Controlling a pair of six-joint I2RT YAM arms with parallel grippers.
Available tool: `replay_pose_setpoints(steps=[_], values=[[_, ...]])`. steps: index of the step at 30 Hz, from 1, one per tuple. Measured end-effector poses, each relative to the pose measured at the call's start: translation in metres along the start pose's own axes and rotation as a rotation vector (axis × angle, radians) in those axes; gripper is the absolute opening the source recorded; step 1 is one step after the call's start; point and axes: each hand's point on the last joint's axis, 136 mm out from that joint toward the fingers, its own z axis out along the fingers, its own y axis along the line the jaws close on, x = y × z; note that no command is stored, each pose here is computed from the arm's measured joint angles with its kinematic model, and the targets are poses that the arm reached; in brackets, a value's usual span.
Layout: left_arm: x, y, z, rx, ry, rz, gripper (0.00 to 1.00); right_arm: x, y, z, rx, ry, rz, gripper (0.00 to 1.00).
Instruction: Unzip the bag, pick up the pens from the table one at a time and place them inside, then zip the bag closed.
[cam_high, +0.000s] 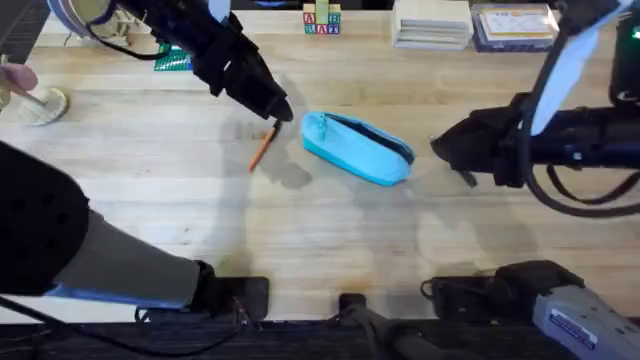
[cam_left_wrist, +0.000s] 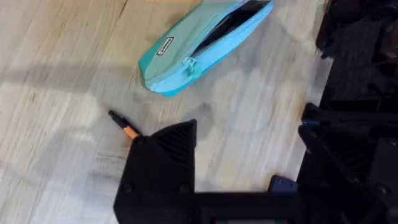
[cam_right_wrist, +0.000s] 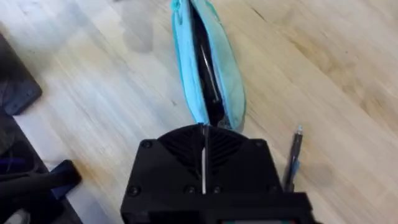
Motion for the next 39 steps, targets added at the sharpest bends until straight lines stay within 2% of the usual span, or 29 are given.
replay_pose_setpoints(steps=[8, 16, 39], values=[[0.0, 0.0, 0.0, 0.0, 0.0, 0.0, 0.995, 0.006, -0.001, 0.03, -0.139, 0.057, -0.006, 0.031], [0.0, 0.0, 0.0, 0.0, 0.0, 0.0, 0.995, 0.017, -0.014, 0.07, -0.23, 0.116, 0.003, 0.031], [0.0, 0.0, 0.0, 0.0, 0.0, 0.0, 0.995, 0.027, -0.024, 0.094, -0.269, 0.146, 0.009, 0.031]])
